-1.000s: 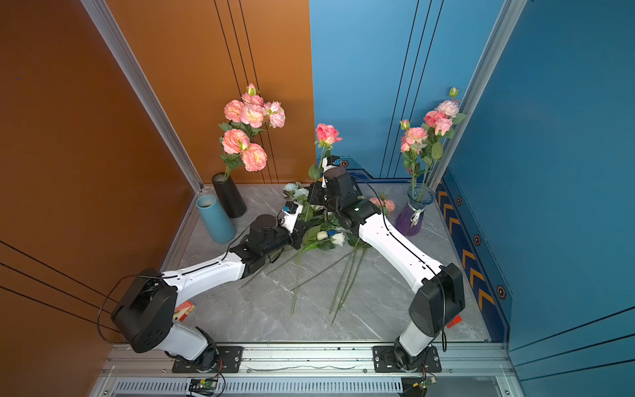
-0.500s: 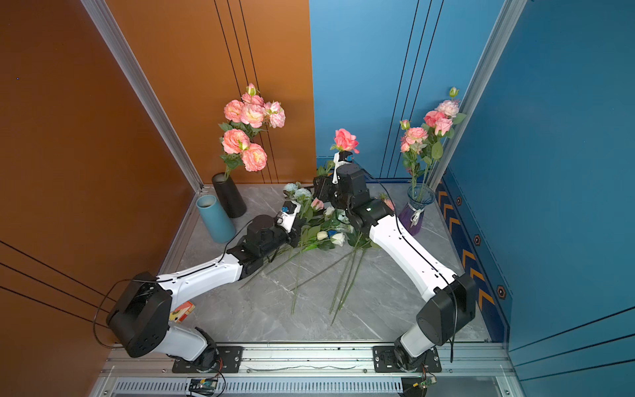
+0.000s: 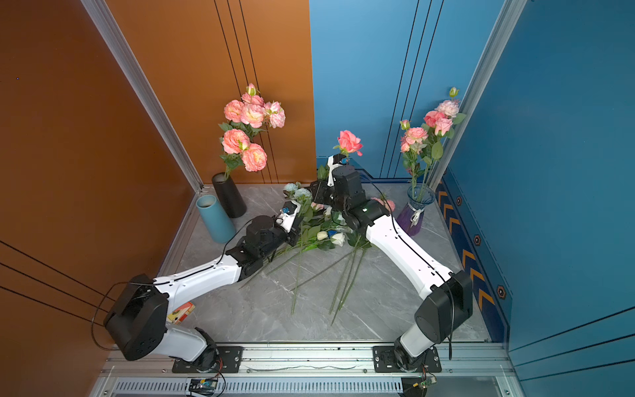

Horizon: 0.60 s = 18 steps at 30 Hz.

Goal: Place the pink flowers into the vase
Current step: Place the flower in the vase.

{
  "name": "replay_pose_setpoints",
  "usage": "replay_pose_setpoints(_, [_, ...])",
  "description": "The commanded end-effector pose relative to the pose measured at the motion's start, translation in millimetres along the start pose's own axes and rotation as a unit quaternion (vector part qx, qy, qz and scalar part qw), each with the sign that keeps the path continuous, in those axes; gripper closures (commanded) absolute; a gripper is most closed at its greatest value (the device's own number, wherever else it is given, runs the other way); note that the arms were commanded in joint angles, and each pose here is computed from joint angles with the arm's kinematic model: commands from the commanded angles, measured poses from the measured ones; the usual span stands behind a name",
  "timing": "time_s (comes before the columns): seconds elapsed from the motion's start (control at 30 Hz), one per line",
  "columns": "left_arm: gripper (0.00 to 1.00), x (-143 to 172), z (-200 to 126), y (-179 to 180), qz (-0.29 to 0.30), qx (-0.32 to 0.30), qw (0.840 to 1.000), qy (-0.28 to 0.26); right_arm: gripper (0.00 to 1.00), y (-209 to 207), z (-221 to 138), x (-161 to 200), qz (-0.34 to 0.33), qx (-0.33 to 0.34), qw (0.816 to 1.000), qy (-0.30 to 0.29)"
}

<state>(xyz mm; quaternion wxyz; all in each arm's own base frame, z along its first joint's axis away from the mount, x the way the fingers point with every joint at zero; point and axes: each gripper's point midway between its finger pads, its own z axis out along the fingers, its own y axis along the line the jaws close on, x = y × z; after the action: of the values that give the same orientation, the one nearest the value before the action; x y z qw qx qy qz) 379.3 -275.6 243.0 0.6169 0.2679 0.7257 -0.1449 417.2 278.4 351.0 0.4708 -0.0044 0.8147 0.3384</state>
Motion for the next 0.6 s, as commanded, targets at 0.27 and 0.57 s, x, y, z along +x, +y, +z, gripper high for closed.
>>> replay_pose_setpoints(0.27, [0.94, 1.6, -23.0, 24.5, 0.035, -0.066, 0.997, -0.003, 0.95, 15.0, -6.3, -24.0, -0.009, -0.011, 0.999, -0.031])
replay_pose_setpoints(0.57, [0.68, 6.5, -27.3, 33.8, 0.038, -0.095, 0.995, 0.005, 1.0, 19.5, -2.1, -31.0, -0.011, -0.019, 0.999, -0.04])
